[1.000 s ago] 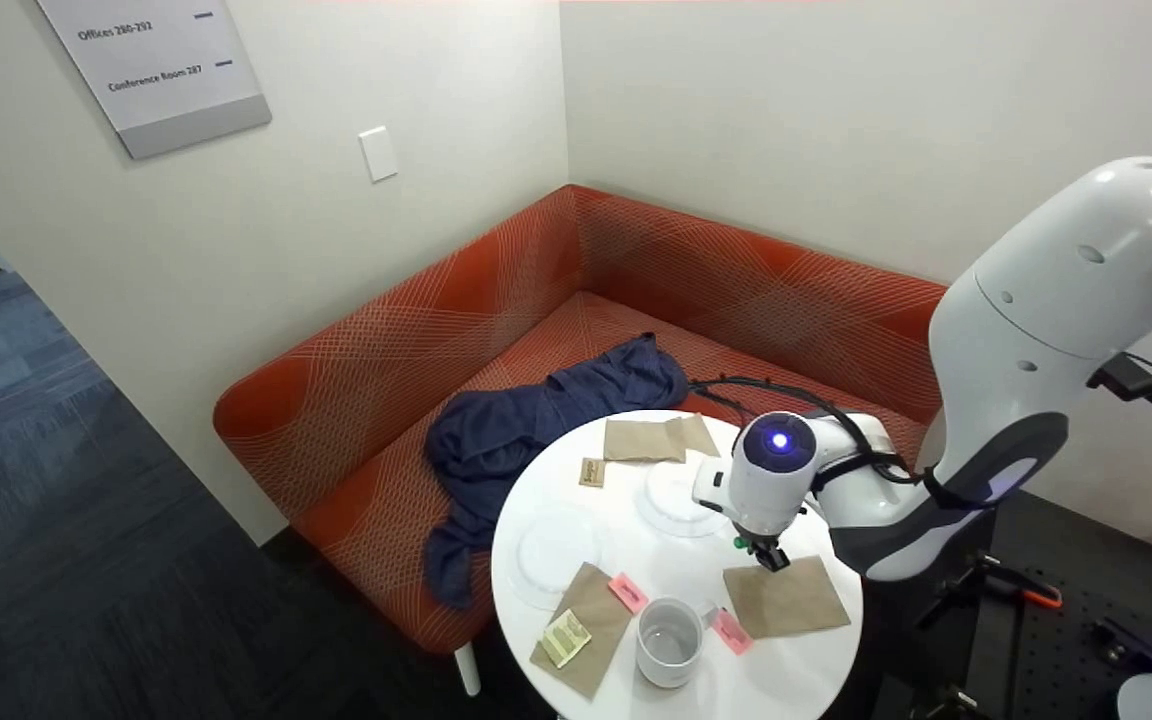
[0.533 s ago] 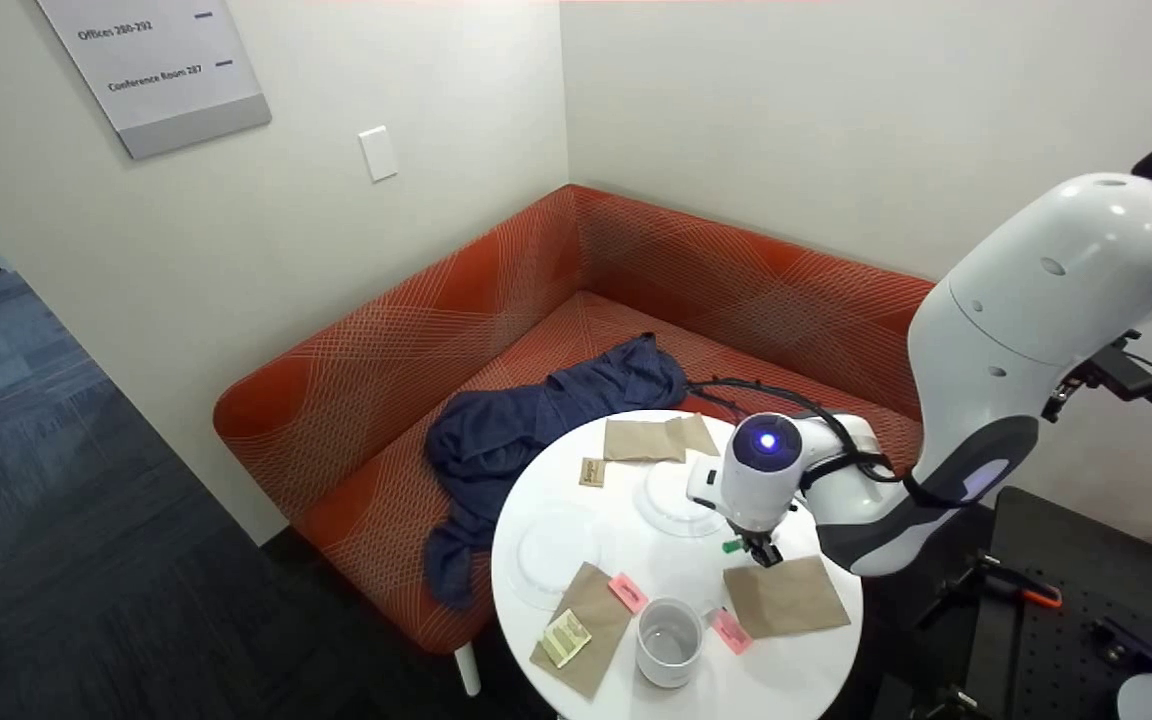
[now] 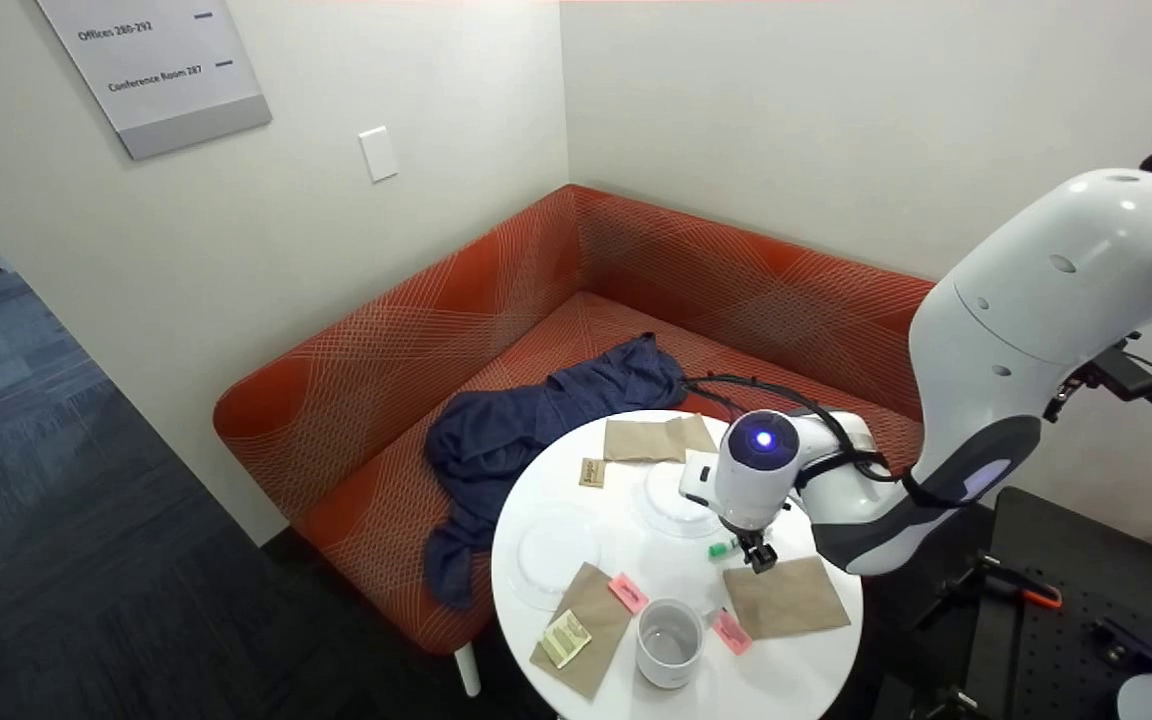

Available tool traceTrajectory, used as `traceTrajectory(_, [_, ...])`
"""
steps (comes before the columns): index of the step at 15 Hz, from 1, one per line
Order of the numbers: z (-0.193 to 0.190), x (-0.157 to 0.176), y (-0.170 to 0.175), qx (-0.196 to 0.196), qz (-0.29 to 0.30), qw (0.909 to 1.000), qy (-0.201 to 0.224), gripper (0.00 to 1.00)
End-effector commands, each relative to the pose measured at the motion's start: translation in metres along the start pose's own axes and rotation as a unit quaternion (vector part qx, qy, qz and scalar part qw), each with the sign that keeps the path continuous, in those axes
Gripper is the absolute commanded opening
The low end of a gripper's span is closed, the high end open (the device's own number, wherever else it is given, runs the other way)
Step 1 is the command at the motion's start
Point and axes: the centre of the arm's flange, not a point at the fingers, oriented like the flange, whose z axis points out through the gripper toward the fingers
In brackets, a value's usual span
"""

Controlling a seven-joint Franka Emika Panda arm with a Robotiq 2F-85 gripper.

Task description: Put the marker on the table

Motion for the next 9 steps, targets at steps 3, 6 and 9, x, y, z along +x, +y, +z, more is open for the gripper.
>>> traceTrajectory(3, [-0.071, -0.012, -0.004, -0.044, 0.030, 0.9984, 0.020, 1.00])
traceTrajectory(6, [-0.107, -0.024, -0.003, -0.063, 0.044, 0.9965, 0.035, 1.00])
traceTrajectory(9, [-0.142, -0.039, -0.006, -0.078, 0.050, 0.9940, 0.057, 1.00])
